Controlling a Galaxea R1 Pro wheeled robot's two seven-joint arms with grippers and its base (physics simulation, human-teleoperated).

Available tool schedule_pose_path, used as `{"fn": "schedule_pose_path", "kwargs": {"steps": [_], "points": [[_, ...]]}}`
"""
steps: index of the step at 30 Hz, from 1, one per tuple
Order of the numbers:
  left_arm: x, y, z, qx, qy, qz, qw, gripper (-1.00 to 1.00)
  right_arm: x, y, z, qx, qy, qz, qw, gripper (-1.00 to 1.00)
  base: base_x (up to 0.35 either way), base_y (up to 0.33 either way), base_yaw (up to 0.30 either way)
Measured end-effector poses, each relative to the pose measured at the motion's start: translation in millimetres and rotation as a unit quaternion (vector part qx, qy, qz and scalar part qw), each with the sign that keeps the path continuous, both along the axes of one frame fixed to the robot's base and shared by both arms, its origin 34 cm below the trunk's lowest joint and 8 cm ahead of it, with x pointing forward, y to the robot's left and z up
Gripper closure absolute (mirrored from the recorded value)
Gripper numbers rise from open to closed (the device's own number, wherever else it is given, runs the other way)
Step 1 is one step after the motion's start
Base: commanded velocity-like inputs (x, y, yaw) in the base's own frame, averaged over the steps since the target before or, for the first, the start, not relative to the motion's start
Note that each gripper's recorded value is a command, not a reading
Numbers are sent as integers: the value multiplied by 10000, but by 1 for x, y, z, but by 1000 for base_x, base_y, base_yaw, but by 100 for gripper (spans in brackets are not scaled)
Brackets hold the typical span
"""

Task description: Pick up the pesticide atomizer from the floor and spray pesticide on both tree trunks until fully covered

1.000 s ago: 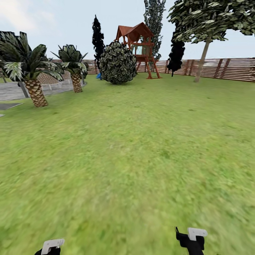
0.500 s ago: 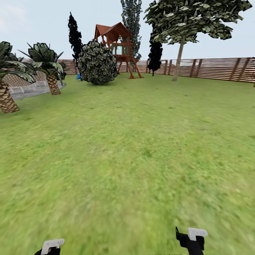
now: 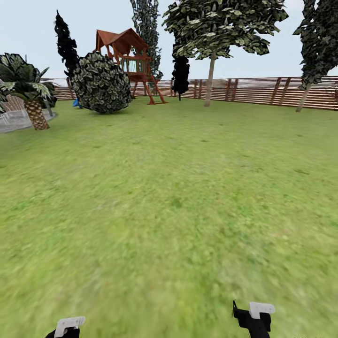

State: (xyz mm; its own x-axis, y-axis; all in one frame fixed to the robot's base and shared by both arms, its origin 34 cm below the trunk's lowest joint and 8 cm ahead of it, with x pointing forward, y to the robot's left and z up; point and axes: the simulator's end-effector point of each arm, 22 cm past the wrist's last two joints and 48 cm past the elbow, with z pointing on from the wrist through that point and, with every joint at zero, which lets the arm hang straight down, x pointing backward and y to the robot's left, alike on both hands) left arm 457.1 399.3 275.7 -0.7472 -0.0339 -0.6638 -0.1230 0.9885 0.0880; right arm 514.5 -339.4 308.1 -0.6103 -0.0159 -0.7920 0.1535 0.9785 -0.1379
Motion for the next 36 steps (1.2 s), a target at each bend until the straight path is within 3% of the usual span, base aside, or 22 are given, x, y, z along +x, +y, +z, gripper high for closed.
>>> {"fn": "schedule_pose_path", "kwargs": {"steps": [22, 29, 32, 36], "points": [[0, 2, 0, 15, 6, 6, 10000, 100, 0, 7, -1, 39, 17, 51, 10000, -100, 322, -29, -297], [0, 3, 1, 25, 7, 5, 10000, 100, -2, 10, -3, 66, 45, 84, 9999, -100, 338, 0, -41], [0, 4, 1, 29, 8, 5, 10000, 100, -21, 15, -17, 122, 304, 96, 9994, -100, 338, 0, -1], [0, 5, 1, 34, 7, 11, 10000, 100, -26, 16, -20, 130, 361, 98, 9992, -100, 338, 0, 0]]}}
